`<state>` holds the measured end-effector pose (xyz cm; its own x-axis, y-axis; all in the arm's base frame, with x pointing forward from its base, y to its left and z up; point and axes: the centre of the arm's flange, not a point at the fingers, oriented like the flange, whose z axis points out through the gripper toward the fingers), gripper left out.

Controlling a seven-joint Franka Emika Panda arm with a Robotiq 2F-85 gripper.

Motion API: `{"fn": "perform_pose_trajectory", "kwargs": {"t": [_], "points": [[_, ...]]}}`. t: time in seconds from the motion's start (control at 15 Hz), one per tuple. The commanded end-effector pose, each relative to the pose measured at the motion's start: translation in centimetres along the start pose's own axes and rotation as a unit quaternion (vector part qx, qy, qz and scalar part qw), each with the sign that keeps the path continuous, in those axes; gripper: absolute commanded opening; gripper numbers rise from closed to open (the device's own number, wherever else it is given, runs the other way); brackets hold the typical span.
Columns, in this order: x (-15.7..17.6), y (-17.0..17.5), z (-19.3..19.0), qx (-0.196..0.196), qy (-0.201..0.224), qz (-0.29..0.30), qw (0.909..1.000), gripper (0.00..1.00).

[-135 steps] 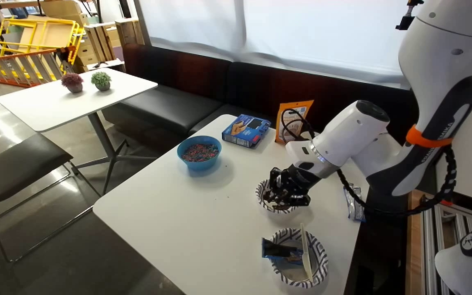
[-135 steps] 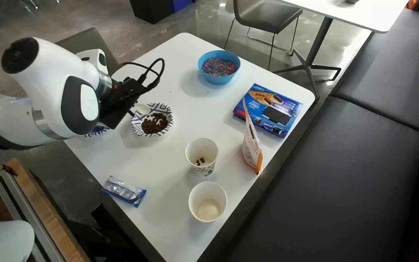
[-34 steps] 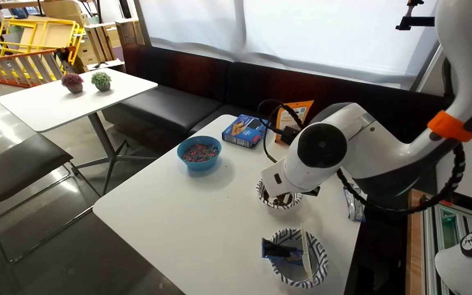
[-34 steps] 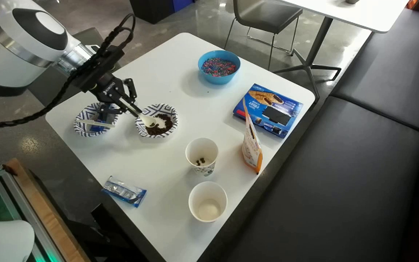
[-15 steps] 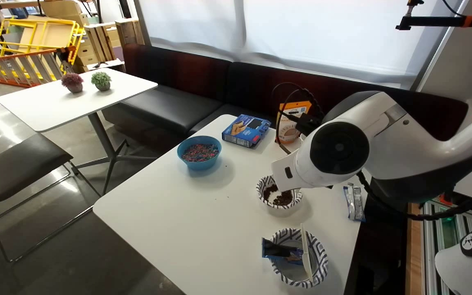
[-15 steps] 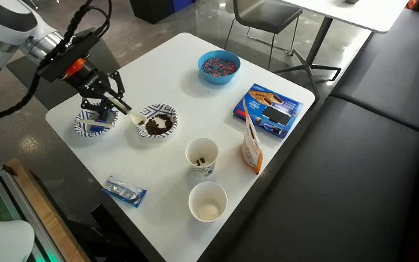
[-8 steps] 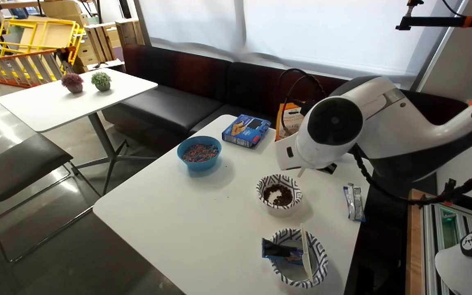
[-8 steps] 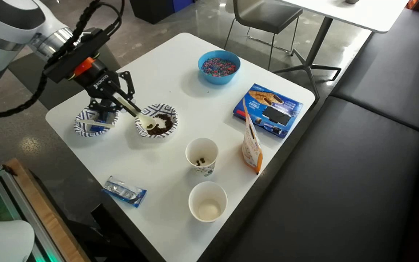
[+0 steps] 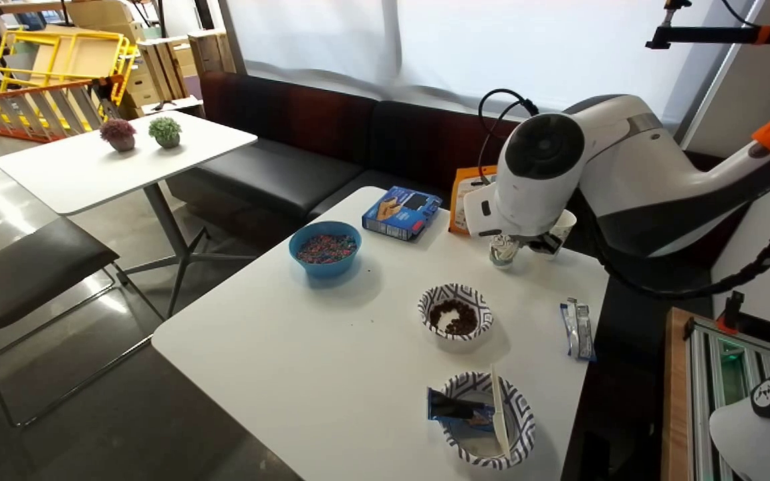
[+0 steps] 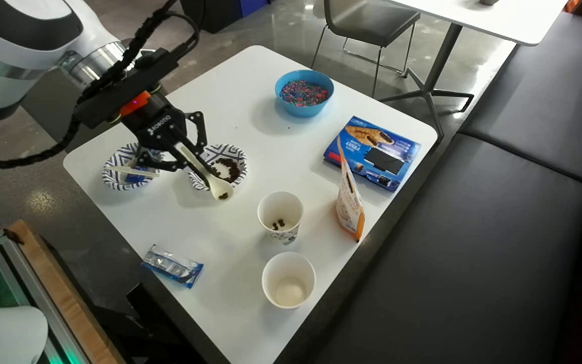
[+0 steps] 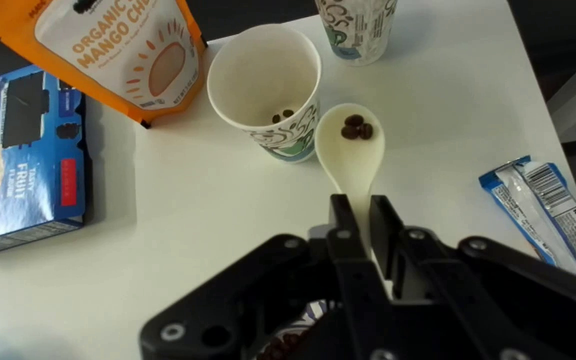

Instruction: Use the spoon to put some of the brown objects into the cup

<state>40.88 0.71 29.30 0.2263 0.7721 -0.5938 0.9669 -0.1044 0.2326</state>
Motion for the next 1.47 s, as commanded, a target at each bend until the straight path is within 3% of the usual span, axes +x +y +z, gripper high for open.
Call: {"fn": "perform_pose_trajectory", "kwargs": {"t": [0.0,0.87,1.4], "points": [[-2.0,-0.1,1.1,0.014,0.016,0.010,0.9997,0.03],[-5.9,5.1,2.4,0.024,0.039,0.072,0.9963,0.03],[-4.9,5.8,5.1,0.055,0.038,0.142,0.9876,0.03]]}}
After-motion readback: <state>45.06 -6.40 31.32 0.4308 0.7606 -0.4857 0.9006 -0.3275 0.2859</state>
